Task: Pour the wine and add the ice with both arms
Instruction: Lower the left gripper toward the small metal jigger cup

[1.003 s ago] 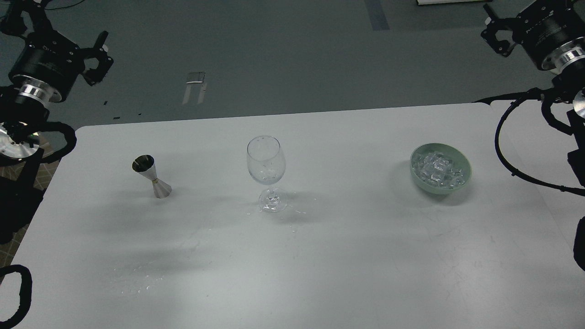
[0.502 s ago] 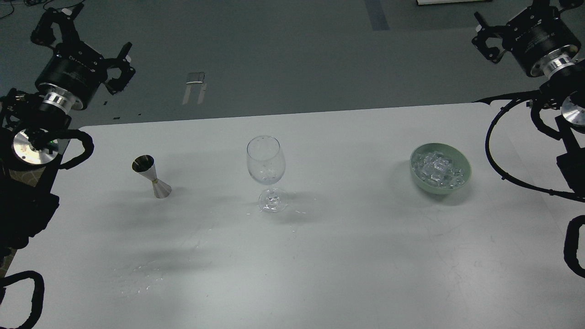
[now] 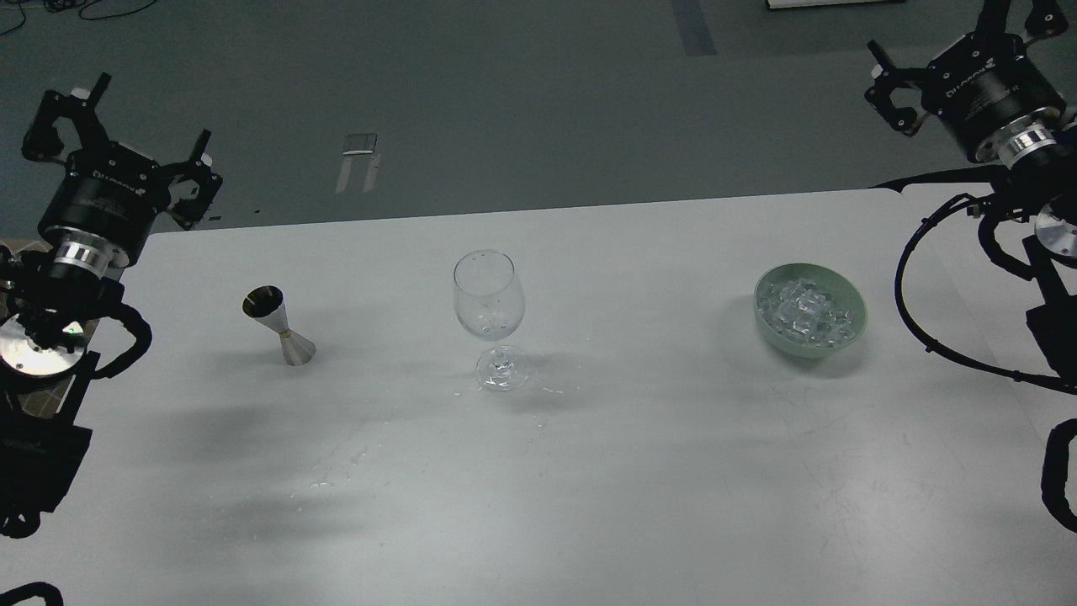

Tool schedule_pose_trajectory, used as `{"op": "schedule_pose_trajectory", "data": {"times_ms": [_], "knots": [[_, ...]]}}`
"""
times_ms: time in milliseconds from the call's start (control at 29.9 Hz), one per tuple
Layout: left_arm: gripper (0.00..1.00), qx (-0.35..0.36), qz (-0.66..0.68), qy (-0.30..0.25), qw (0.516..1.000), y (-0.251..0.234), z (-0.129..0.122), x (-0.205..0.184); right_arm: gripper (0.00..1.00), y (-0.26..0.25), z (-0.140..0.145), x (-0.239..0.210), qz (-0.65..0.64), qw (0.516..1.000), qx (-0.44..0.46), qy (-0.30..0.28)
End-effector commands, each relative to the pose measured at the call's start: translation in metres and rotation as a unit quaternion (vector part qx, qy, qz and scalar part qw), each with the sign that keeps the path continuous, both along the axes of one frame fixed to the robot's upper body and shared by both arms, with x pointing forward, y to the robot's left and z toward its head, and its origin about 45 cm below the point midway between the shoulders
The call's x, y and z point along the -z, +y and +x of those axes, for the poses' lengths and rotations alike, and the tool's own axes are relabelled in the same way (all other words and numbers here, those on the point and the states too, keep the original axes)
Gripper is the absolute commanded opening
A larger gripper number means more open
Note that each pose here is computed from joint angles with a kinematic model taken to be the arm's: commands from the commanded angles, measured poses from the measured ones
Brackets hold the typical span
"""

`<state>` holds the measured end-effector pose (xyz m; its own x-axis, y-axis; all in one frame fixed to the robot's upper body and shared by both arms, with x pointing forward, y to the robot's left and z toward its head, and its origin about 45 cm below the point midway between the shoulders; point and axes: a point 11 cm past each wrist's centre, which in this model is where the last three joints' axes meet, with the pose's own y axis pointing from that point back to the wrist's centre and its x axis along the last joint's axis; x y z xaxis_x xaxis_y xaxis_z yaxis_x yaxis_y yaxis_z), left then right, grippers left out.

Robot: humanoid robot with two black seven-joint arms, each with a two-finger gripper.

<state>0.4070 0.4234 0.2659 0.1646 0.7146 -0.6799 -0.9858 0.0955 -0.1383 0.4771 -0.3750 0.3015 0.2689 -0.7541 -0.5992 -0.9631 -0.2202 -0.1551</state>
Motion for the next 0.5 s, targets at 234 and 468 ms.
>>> {"op": "schedule_pose_trajectory", "data": {"times_ms": [234, 468], "knots": [[0.99, -0.022, -0.101, 0.024, 0.994, -0.009, -0.085, 0.049, 1.0, -0.003, -0.003, 0.007, -0.001, 1.0, 0.003, 0.008], [0.99, -0.028, -0.136, 0.045, 0.989, -0.02, -0.123, 0.071, 1.0, -0.004, -0.004, 0.01, -0.001, 1.0, 0.005, 0.01]]}}
